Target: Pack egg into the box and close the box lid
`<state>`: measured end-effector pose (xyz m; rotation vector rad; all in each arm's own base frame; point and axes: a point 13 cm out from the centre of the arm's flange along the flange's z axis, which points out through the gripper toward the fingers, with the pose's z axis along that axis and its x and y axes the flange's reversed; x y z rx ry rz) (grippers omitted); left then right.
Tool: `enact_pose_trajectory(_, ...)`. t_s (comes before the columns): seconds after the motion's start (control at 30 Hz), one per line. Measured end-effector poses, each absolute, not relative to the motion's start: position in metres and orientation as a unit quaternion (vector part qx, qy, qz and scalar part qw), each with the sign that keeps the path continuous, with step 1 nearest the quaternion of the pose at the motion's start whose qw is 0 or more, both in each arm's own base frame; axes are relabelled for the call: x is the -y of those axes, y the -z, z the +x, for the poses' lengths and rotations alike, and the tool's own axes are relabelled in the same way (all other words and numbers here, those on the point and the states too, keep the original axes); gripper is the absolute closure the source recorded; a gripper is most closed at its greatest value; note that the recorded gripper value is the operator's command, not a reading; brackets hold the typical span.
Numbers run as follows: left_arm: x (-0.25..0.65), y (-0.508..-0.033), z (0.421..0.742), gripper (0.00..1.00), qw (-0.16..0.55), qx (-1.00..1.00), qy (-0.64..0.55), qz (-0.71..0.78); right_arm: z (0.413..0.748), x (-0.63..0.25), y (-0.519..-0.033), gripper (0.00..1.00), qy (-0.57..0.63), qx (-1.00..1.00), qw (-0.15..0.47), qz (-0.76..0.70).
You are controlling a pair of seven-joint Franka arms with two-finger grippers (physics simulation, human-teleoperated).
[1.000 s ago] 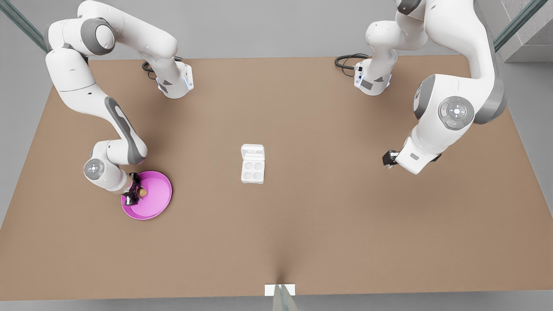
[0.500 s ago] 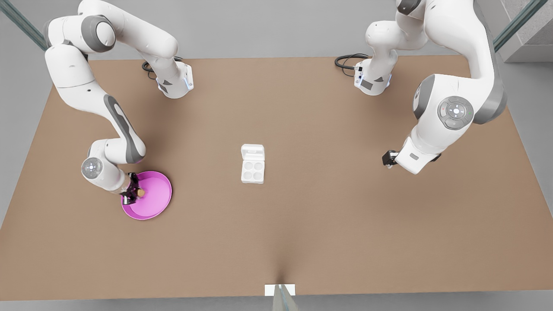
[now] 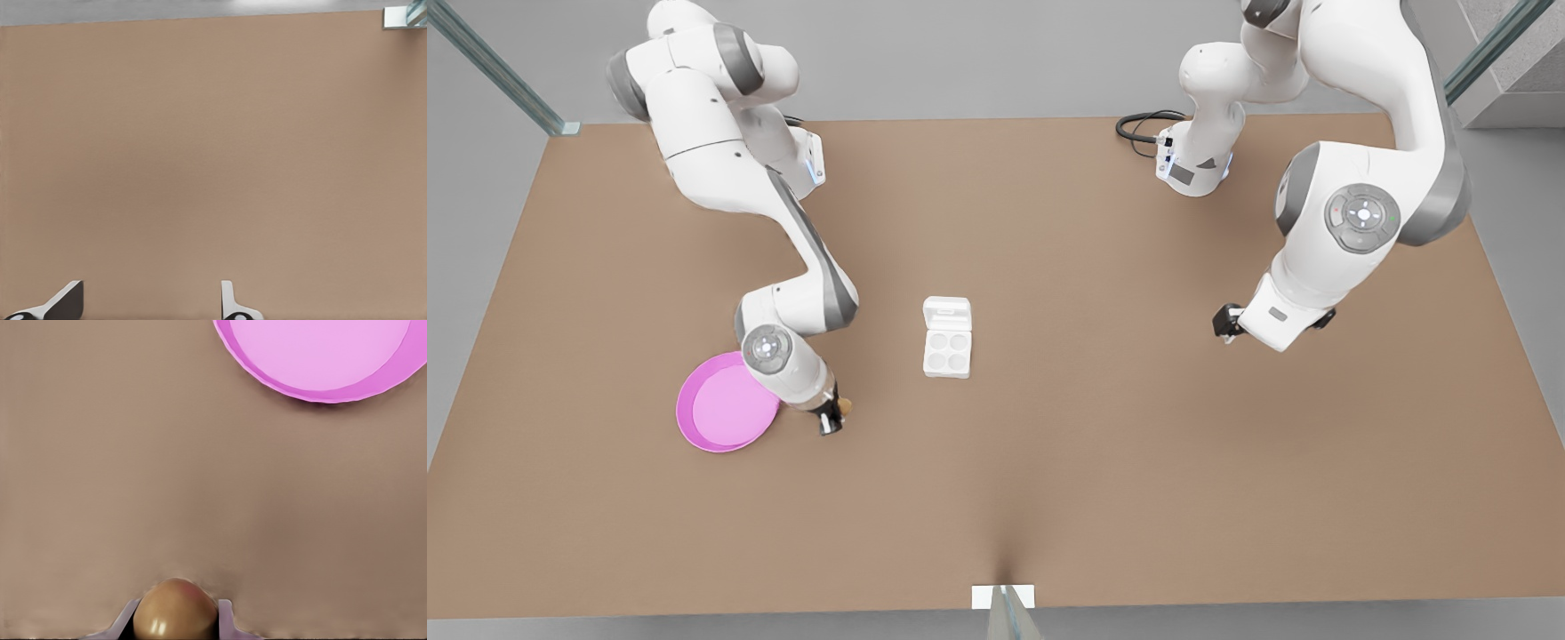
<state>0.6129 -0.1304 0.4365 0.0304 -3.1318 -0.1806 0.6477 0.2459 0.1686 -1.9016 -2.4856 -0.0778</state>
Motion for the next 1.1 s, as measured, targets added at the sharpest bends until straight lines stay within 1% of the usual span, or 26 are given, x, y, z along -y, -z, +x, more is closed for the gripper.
enact_pose_trajectory(0.07,0.130,-0.438,0.613,0.00,0.002,0.998,0.059,0.010,0.649,-0.322,-0.171,0.55,0.045,0.804,0.019,-0.592)
enact_pose_trajectory(0.17,0.130,-0.438,0.612,0.00,0.001,0.998,0.061,0.009,0.629,-0.387,-0.161,0.55,0.049,0.810,0.041,-0.582)
enact_pose_trajectory(0.2,0.129,-0.438,0.612,0.00,0.002,0.998,0.061,0.010,0.616,-0.402,-0.163,0.55,0.048,0.813,0.053,-0.579)
enact_pose_trajectory(0.37,0.129,-0.437,0.612,0.00,0.002,0.998,0.062,0.010,0.515,-0.442,-0.180,0.55,0.028,0.820,0.110,-0.561)
enact_pose_trajectory(0.47,0.129,-0.437,0.612,0.00,0.003,0.998,0.062,0.010,0.482,-0.458,-0.178,0.55,0.026,0.820,0.126,-0.557)
enact_pose_trajectory(0.53,0.129,-0.435,0.613,0.00,0.004,0.998,0.062,0.010,0.462,-0.465,-0.166,0.55,0.021,0.819,0.135,-0.557)
enact_pose_trajectory(0.57,0.129,-0.434,0.613,0.00,0.005,0.998,0.062,0.010,0.459,-0.465,-0.161,0.55,0.020,0.817,0.137,-0.560)
enact_pose_trajectory(0.77,0.129,-0.434,0.612,0.00,0.005,0.998,0.062,0.010,0.474,-0.448,-0.149,0.55,0.030,0.799,0.134,-0.585)
enact_pose_trajectory(0.87,0.129,-0.434,0.613,0.00,0.005,0.998,0.062,0.011,0.480,-0.438,-0.135,0.55,0.026,0.794,0.131,-0.594)
enact_pose_trajectory(0.9,0.129,-0.433,0.613,0.00,0.006,0.998,0.062,0.011,0.481,-0.434,-0.129,0.50,0.024,0.792,0.130,-0.596)
enact_pose_trajectory(0.93,0.129,-0.433,0.613,0.00,0.005,0.998,0.062,0.011,0.482,-0.430,-0.122,0.00,0.021,0.790,0.129,-0.599)
enact_pose_trajectory(1.1,0.128,-0.433,0.613,0.00,0.005,0.998,0.062,0.011,0.485,-0.427,-0.118,0.00,0.023,0.789,0.126,-0.601)
